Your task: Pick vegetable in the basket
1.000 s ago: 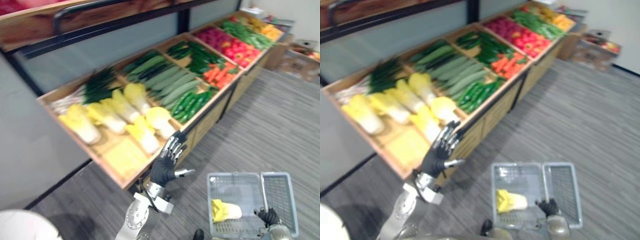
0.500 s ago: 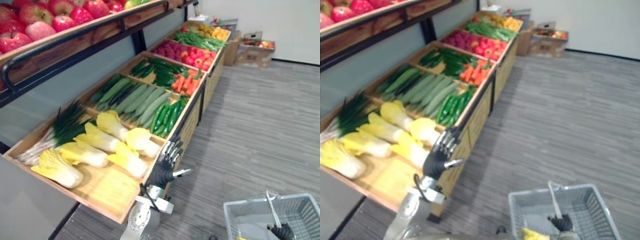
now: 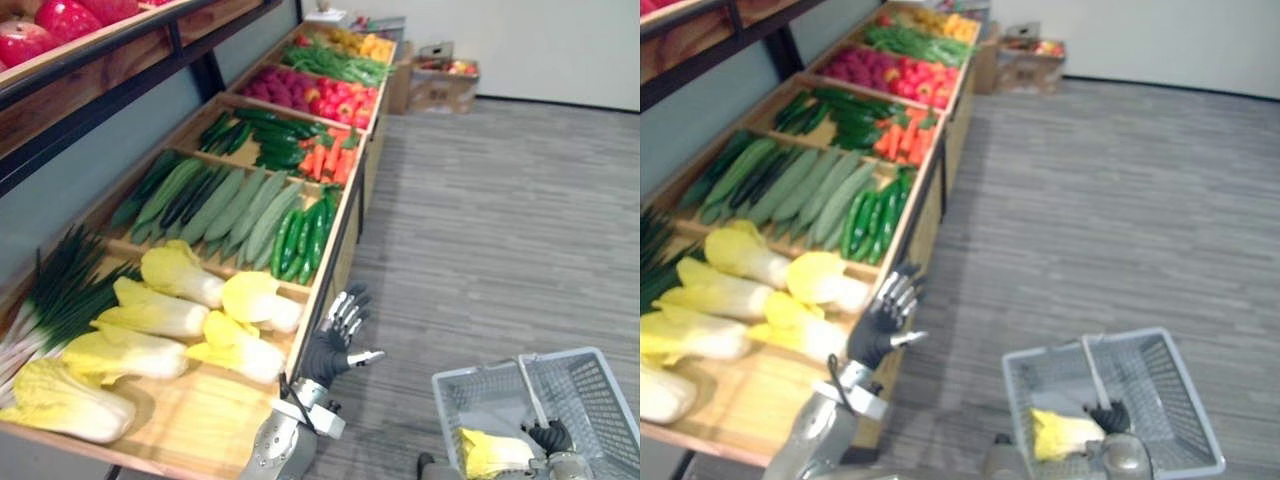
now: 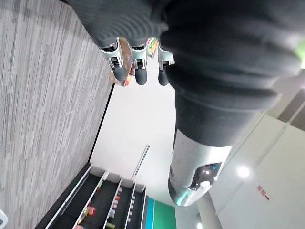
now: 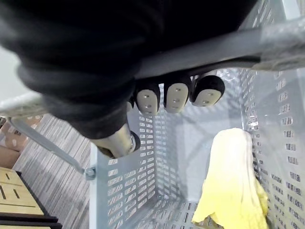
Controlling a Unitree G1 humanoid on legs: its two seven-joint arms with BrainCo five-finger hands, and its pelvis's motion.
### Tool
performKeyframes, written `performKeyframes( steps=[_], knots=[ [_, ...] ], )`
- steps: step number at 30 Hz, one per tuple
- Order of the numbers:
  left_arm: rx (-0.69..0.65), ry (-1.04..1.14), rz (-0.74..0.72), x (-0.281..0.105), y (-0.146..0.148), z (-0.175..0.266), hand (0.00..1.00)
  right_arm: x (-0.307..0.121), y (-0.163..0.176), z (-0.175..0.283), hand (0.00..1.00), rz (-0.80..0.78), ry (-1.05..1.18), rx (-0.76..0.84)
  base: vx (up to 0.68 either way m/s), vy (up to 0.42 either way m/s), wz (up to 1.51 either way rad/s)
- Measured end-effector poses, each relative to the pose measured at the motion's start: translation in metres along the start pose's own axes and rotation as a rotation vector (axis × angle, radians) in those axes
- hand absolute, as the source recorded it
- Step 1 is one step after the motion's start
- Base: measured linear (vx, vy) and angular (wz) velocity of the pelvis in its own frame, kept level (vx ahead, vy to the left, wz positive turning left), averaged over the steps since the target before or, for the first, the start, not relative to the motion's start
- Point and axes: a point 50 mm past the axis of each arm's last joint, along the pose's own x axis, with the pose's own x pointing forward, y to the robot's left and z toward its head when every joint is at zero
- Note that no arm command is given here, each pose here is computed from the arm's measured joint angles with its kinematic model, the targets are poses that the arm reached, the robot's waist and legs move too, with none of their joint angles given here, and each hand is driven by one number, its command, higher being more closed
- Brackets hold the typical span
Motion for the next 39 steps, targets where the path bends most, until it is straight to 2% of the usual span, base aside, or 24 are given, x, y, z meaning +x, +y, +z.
performKeyframes(
  steps=[7, 15, 20, 28, 33, 39],
  knots=[
    [0.024, 0.029, -0.023, -0.002, 0.0, -0.003, 0.0, -0.005, 0.006, -0.013, 1.0, 0.015, 0.048, -0.003, 0.01, -0.075, -0.02],
    [0.001, -0.018, -0.016, 0.017, -0.007, -0.001, 0.0, -0.008, -0.003, -0.016, 1.0, -0.002, 0.04, -0.018, 0.2, -0.312, 0.15],
    [-0.01, 0.011, 0.019, 0.013, -0.004, -0.009, 0.0, -0.01, -0.015, -0.017, 1.0, -0.023, 0.028, -0.04, 0.12, -0.221, 0.14],
    [0.011, 0.028, 0.106, -0.001, 0.01, -0.011, 0.0, -0.001, -0.021, 0.002, 1.0, -0.034, -0.029, -0.048, 0.17, 0.001, -0.07],
    [0.032, 0.013, 0.121, 0.001, 0.012, -0.007, 0.0, 0.002, 0.012, 0.028, 1.0, 0.055, -0.12, -0.086, 0.35, 0.108, -0.65],
    [0.068, 0.025, 0.122, -0.002, 0.017, -0.003, 0.0, 0.002, 0.03, 0.039, 1.0, 0.091, -0.146, -0.048, 0.43, 0.107, -0.15]
  ],
)
